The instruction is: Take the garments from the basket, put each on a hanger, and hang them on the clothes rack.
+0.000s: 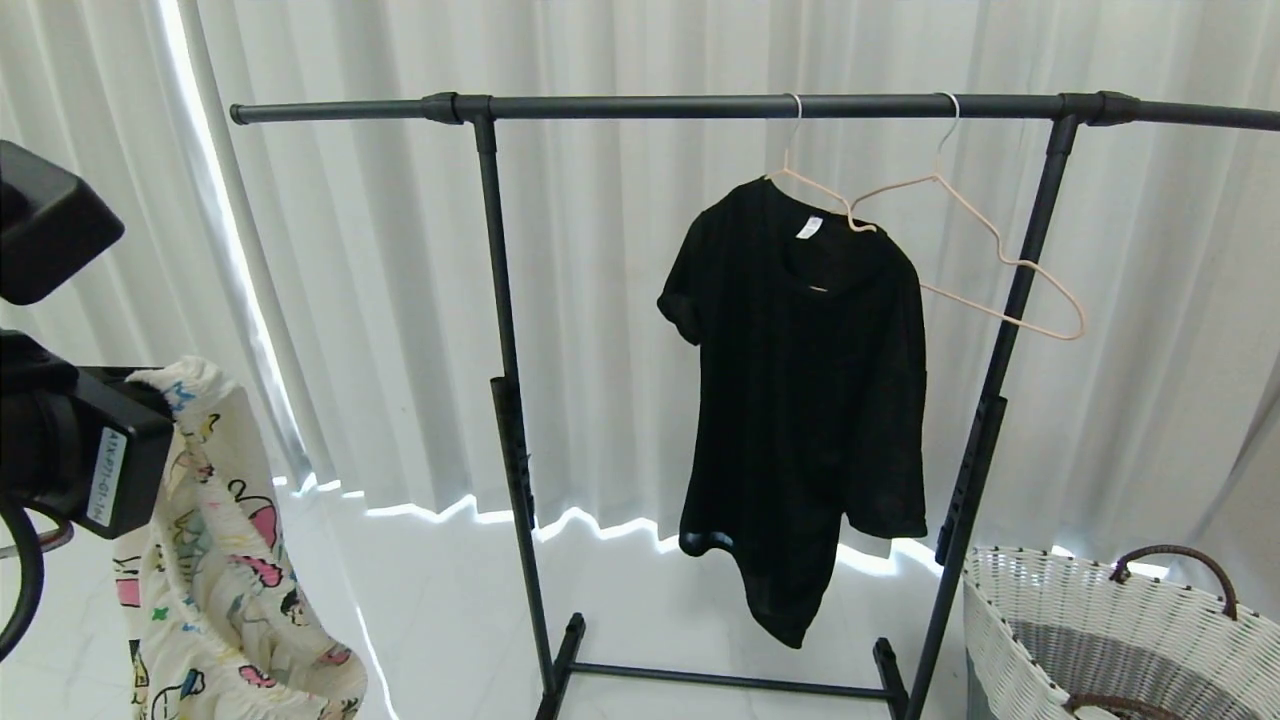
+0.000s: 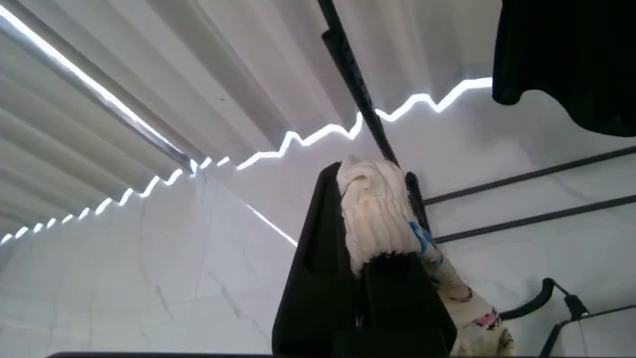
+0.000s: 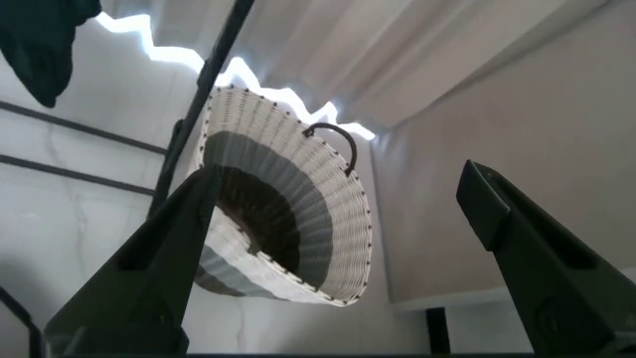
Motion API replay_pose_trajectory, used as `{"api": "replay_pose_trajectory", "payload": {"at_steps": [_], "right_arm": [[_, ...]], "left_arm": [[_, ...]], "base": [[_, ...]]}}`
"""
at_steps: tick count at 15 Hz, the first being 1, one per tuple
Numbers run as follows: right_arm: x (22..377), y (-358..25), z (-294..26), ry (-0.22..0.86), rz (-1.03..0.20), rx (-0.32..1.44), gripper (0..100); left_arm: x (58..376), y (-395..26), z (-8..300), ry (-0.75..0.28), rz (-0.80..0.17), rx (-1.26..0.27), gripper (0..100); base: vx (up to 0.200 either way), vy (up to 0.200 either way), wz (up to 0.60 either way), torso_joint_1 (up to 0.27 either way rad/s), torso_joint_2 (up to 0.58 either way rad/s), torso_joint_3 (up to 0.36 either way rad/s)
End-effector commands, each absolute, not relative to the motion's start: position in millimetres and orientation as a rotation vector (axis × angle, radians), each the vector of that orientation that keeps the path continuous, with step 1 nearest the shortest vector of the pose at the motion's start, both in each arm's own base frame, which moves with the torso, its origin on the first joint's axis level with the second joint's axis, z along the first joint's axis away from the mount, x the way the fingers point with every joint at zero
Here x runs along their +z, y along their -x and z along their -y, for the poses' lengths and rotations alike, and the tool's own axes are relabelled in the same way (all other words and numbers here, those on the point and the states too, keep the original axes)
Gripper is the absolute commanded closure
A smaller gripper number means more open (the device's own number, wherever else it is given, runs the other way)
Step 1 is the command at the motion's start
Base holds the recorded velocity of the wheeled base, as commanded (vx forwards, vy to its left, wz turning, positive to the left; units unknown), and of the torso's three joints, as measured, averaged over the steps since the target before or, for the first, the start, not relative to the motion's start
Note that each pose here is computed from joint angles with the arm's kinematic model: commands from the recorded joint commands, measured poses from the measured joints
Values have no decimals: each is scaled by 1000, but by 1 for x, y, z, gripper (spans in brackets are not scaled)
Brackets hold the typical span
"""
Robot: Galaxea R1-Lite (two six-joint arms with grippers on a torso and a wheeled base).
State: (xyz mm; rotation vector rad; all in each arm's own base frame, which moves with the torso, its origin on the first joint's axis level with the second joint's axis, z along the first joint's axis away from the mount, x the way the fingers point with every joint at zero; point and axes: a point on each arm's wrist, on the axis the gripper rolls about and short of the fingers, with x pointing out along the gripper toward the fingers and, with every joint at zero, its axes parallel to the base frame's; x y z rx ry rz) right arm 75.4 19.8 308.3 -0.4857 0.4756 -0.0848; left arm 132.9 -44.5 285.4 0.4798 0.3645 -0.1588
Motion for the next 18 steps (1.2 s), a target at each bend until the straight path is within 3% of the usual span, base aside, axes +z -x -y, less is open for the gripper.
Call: {"api": "replay_pose_trajectory", "payload": {"at_steps": [1, 5, 16, 18], "right_arm": [[310, -75, -19, 465, -454, -76, 0], [316, -79, -22, 419, -390, -22, 0], [315, -81, -21, 395, -399, -7, 0], [316, -82, -23, 330, -384, 47, 0]], "left_arm": [[279, -133, 45, -479, -352, -157, 100], [272, -137, 46, -472, -319, -149, 100], [271, -138, 42, -461, -300, -113, 100], [272, -139, 41, -456, -294, -99, 100]], "base": [[0, 0, 0, 95, -320, -198], [0, 0, 0, 156, -415, -268], [0, 0, 0, 203, -482, -282], [0, 0, 0, 234, -513, -286]]}}
